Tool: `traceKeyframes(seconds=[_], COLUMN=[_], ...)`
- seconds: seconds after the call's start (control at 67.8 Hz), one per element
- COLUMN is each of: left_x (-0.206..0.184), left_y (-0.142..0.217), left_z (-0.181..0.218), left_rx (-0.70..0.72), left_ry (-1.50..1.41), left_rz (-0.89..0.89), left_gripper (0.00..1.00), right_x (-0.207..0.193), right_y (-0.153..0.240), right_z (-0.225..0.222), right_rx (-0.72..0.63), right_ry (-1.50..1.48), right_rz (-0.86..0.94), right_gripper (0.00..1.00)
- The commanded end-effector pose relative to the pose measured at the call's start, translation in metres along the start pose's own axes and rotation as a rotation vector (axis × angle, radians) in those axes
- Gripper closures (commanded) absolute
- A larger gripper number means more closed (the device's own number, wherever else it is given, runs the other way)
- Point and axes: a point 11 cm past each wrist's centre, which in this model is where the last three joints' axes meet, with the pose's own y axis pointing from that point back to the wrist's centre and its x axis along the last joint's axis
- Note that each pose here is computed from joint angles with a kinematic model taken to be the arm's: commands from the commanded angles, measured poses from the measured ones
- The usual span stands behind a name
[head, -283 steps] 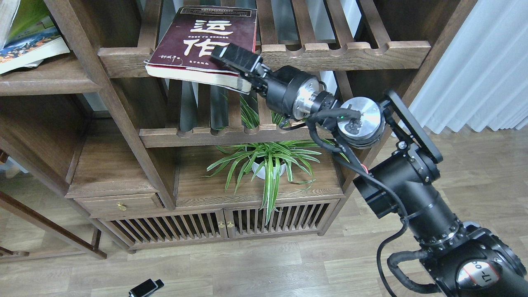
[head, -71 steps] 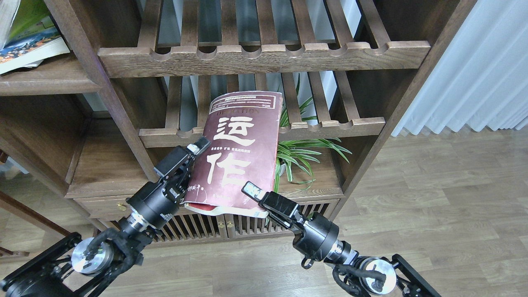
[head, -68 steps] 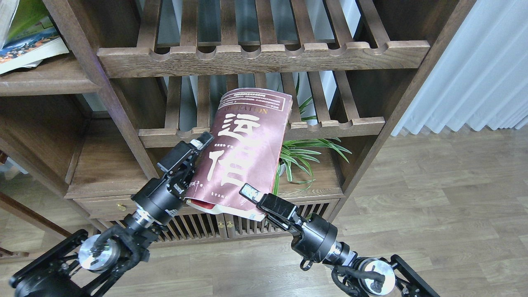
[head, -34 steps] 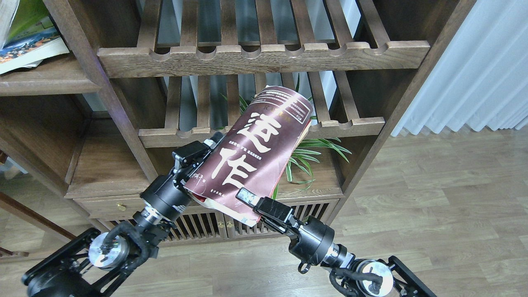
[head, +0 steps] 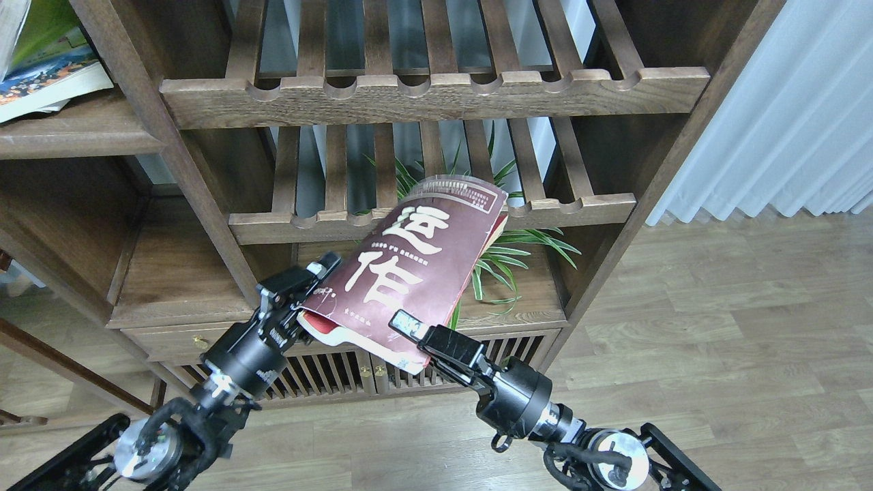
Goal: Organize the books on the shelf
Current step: 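Bring the left gripper up and grasp the maroon book's edge, then take the maroon book with the left gripper, releasing the right gripper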
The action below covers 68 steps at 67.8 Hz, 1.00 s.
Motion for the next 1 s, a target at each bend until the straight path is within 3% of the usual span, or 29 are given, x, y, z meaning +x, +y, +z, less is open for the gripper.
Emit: traceKeyframes(seconds=[0.0, 0.251, 0.619, 0.988], left_x=[0.017, 0.027, -0.025, -0.033], left_y=[0.024, 0.039, 0.043, 0.068], left_z=[0.012, -0.002, -0.005, -0.01], left_rx=[-0.054, 0.001, -0.056, -0.102], left_ry=[-0.003, -0.041, -0.025, 0.005], left_rz=[0.063, 0.111, -0.042, -0.051], left_gripper=[0.01, 0.0, 0.0, 0.0], right_x=[-0.004, -0.008, 0.013, 0.03], right_y=[-0.008, -0.02, -0.015, -0.007], right_z=[0.003, 0.017, 0.042, 0.044], right_rx=[-0.021, -0.079, -0.129, -0.127], right_ry=[-0.016, -0.045, -0.115, -0.138], right_rz=[-0.022, -0.052, 0.008, 0.063], right_gripper=[0.97, 0.97, 0.97, 0.96])
